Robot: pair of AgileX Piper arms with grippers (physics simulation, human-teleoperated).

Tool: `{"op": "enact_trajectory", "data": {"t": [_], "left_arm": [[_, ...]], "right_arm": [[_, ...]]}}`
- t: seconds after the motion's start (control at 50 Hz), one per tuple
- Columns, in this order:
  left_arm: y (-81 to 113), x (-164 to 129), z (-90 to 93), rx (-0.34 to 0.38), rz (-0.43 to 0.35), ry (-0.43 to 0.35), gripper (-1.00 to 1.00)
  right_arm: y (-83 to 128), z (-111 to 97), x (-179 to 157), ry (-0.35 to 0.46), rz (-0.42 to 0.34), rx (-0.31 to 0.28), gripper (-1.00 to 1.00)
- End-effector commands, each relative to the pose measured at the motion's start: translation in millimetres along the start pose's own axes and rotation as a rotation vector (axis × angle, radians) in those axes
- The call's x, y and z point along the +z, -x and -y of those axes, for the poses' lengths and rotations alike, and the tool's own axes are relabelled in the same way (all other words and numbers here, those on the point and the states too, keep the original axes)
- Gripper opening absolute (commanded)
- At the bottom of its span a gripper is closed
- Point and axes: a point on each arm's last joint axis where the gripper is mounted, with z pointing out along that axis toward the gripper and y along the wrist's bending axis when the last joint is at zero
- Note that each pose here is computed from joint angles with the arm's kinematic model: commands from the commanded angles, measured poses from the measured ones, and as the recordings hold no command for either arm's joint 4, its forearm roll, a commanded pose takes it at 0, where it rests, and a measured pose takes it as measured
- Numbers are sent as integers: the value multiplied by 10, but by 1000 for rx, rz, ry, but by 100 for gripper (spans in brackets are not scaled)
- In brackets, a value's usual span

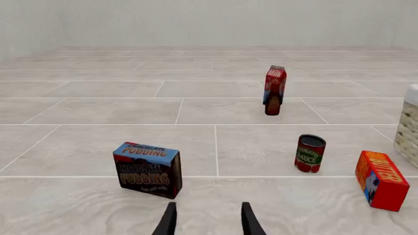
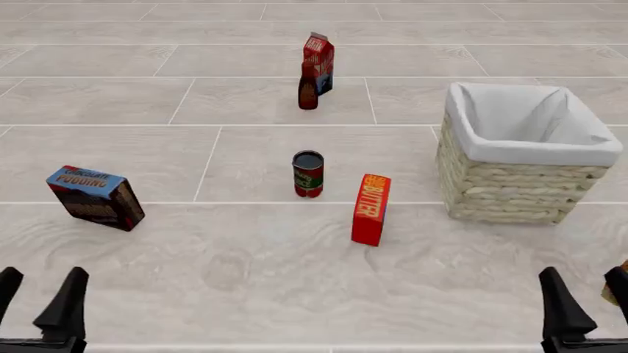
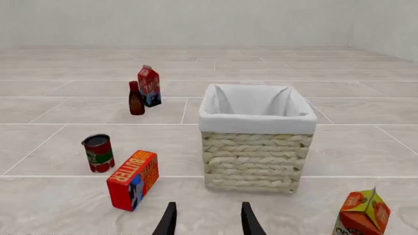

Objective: Pick the tomato sauce and place it in the basket.

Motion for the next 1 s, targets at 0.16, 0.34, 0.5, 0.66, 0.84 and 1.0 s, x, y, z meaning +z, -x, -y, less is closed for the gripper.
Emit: {"op": "enact_trajectory", "data": {"t": [0.16, 0.34, 0.5, 0.66, 0.84, 1.0], "left_arm": [[0, 0, 0, 0, 0, 0, 100], [0, 0, 0, 0, 0, 0, 100], [0, 0, 0, 0, 0, 0, 100], [0, 0, 0, 0, 0, 0, 100], [0, 0, 0, 0, 0, 0, 100], [0, 0, 0, 0, 0, 0, 100]], "right_arm": [[-6, -8, 0, 15, -6, -27, 100], [-9, -10, 1, 17, -10, -20, 100], [-8, -21, 16, 36, -14, -24, 100], [14, -41, 122, 60, -18, -14, 100], [58, -79, 246, 98, -15, -20, 100], [80, -102, 270, 123, -14, -39, 100]]}}
